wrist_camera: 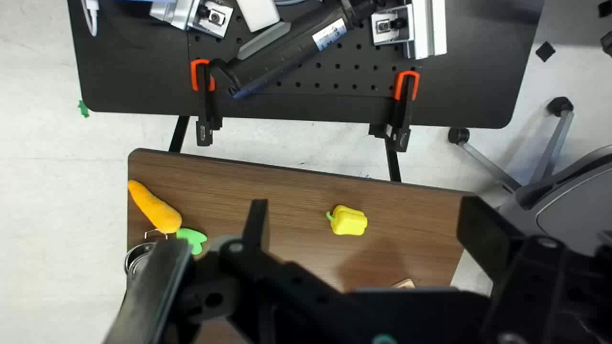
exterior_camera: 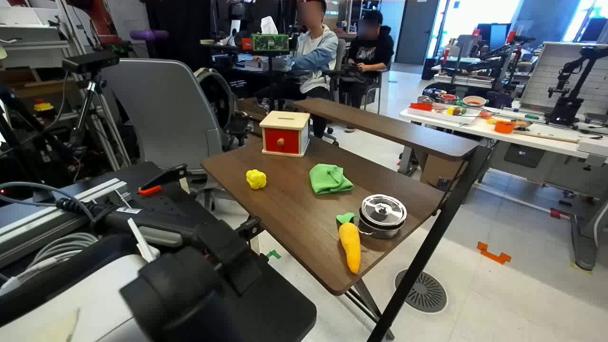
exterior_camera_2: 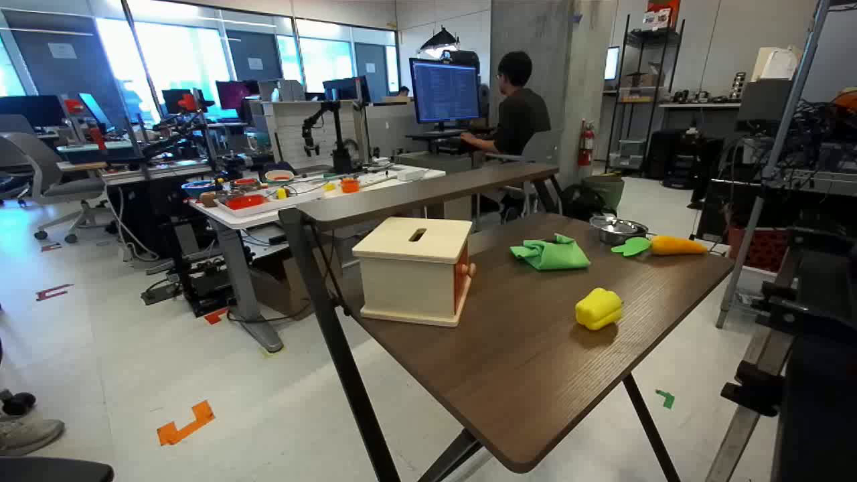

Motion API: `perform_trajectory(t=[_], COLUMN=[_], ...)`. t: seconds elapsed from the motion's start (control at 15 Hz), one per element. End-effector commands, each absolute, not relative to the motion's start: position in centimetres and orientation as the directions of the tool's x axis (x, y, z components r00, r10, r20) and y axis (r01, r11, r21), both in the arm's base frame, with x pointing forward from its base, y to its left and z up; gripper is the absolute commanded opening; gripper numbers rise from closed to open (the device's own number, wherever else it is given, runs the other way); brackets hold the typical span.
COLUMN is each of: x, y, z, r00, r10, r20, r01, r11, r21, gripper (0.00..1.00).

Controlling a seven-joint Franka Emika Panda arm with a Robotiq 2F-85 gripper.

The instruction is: Unfold the towel on the counter

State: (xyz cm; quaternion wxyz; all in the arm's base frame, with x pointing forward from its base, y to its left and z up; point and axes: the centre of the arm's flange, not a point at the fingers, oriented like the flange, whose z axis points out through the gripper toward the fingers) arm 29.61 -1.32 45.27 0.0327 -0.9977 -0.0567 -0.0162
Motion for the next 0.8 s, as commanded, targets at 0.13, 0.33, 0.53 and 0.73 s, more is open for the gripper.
perform_trajectory(t=[0.13,0.33,0.53,0.73], x=[29.6,30.1,32.7,36.7], y=[-1.3,-1.6,-3.4,-5.3], z=[45.3,44.7,42.4,40.1], r00=[0.993,0.994,0.998,0.999], r10=[0.112,0.103,0.051,-0.015], r20=[0.037,0.036,0.029,0.046], r01=[0.114,0.105,0.052,-0.013], r11=[-0.991,-0.993,-0.998,-0.999], r21=[-0.063,-0.046,-0.048,-0.039], gripper=[1.0,1.0,1.0,1.0])
